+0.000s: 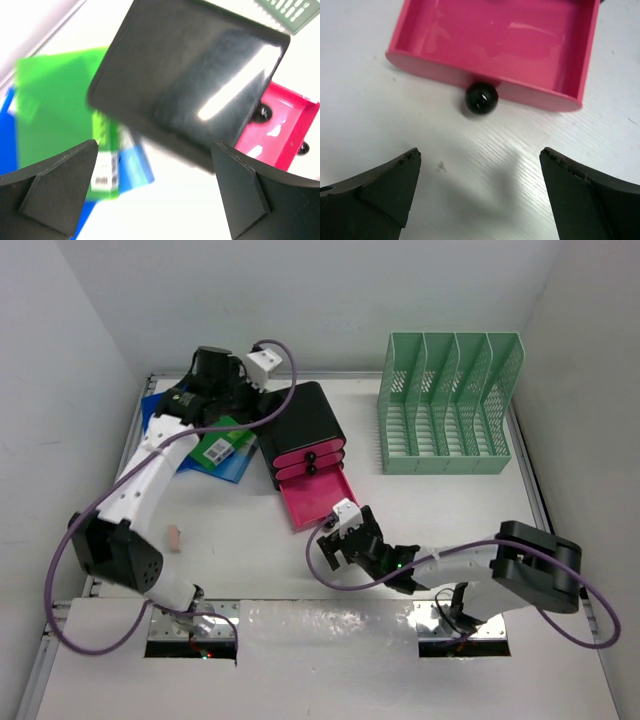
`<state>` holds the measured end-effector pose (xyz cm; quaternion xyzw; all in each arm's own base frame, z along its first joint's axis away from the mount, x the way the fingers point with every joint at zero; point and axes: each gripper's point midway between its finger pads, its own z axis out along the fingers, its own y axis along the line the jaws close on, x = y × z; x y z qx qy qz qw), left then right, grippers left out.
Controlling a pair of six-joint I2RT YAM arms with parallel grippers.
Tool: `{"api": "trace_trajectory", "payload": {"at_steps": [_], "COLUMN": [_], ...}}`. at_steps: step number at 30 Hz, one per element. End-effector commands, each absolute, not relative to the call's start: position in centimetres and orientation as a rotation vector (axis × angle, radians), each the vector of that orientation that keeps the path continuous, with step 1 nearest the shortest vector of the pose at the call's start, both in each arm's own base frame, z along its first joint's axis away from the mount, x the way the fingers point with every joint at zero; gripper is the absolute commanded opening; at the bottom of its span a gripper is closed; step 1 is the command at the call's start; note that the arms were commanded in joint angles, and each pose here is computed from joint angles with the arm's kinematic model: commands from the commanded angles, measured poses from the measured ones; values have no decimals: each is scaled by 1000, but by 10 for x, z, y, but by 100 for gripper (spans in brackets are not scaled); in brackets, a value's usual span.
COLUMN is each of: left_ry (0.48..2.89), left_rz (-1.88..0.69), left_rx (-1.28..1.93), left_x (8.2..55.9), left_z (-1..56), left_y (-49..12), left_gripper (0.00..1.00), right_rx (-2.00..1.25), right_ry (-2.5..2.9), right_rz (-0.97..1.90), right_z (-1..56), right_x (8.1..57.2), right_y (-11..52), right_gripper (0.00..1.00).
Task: Organize the desk
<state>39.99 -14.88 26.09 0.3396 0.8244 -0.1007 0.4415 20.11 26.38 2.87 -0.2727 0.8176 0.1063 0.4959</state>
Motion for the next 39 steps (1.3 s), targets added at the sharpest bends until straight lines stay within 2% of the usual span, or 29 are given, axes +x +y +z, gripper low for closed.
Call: {"api": "trace_trajectory", "payload": {"at_steps": [1, 7, 15, 22, 27, 32, 35, 36, 39], "left_ry": [2079, 2342, 2559, 2772, 2876, 2939, 2994, 2976, 2982], "left_rz": [-96, 73, 146, 38, -197, -257, -110, 6, 134], "left_rx": [731, 443, 240, 225, 270, 358, 385, 379, 332], "left_x": [368, 333, 269, 228, 200, 182, 173, 182, 190], "left_z": [301, 276, 217, 139, 84, 50, 23, 17, 5], "left_y": [-98, 23, 95, 108, 78, 62, 62, 73, 88], "left_gripper": [96, 97, 96, 94, 93, 94, 95, 95, 95], "right_rx": [-728, -744, -673, -496, -491, -508, -524, -524, -527], "right_ry": [1988, 1964, 1942, 2033, 2054, 2069, 2064, 2061, 2061], "right_rz": [272, 324, 267, 250, 237, 204, 183, 180, 164], "right_z": [27, 34, 58, 59, 53, 43, 41, 41, 40], "right_x": [189, 179, 185, 204, 207, 208, 209, 210, 211], "right_y": [254, 243, 214, 184, 182, 180, 179, 179, 178], "right_gripper": [99, 99, 99, 99, 99, 99, 99, 99, 99]}}
